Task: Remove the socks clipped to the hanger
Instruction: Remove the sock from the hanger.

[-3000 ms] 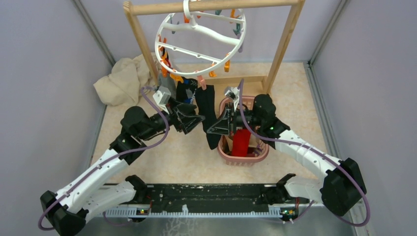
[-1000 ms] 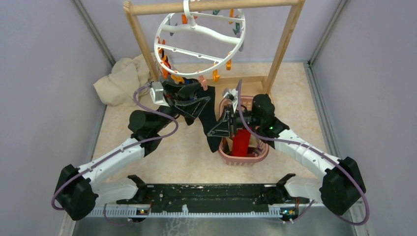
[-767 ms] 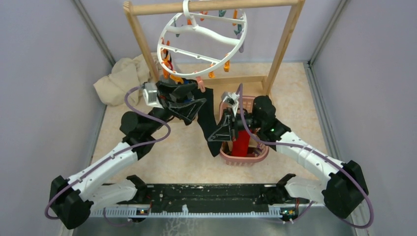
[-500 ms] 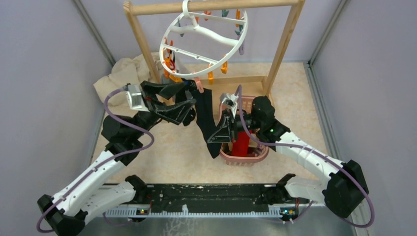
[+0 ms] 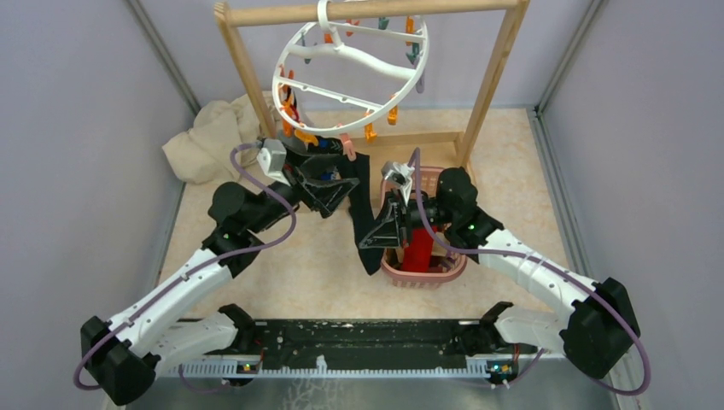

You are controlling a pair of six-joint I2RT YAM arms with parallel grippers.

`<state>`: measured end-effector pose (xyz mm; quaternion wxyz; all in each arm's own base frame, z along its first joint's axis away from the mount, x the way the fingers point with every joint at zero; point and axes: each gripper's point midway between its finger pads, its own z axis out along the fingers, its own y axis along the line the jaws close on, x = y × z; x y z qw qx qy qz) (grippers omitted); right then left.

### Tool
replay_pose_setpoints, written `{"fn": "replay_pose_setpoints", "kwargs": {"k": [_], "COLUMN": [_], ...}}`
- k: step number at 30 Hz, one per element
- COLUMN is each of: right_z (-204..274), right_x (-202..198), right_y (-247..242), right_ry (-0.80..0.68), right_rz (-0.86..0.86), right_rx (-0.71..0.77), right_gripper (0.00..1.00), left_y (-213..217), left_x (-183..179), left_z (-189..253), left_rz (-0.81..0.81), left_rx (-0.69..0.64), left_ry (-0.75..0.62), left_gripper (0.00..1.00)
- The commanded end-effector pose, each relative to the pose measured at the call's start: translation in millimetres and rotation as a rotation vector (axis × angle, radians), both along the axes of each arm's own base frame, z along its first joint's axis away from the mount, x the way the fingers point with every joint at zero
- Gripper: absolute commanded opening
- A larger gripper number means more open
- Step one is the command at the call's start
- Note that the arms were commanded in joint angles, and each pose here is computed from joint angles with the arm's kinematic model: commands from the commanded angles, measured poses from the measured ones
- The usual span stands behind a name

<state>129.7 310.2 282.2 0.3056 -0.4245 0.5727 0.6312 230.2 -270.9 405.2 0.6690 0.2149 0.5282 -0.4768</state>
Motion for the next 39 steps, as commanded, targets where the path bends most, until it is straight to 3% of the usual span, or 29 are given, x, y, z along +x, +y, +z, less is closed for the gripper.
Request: {"fn": "replay_pose_setpoints", "kwargs": {"k": [1, 21, 39], "right_z": [27.6, 19.9, 15.9], "right_x": [-9.0, -7.3, -9.2], "right_y": [2.7, 10.4, 10.5], "right_ry": [-0.075, -0.048, -0.042], "right_rz": [0.046, 0.061, 0.070], "right_rx": [0.059, 0.038, 0.021], "right_gripper": [0.00, 0.00, 0.00], "left_y": [5.4, 11.4, 3.7], "left_x": [8.7, 26.3, 34.1], "left_z": [-0.3, 27.5, 36.4], "left_rz": [0.013, 0.041, -0.005], "left_rx": [-0.034, -0.231, -0.351], "left_ry": [-0.033, -0.126, -0.177], "left_gripper": [0.85, 0.83, 0.75]}}
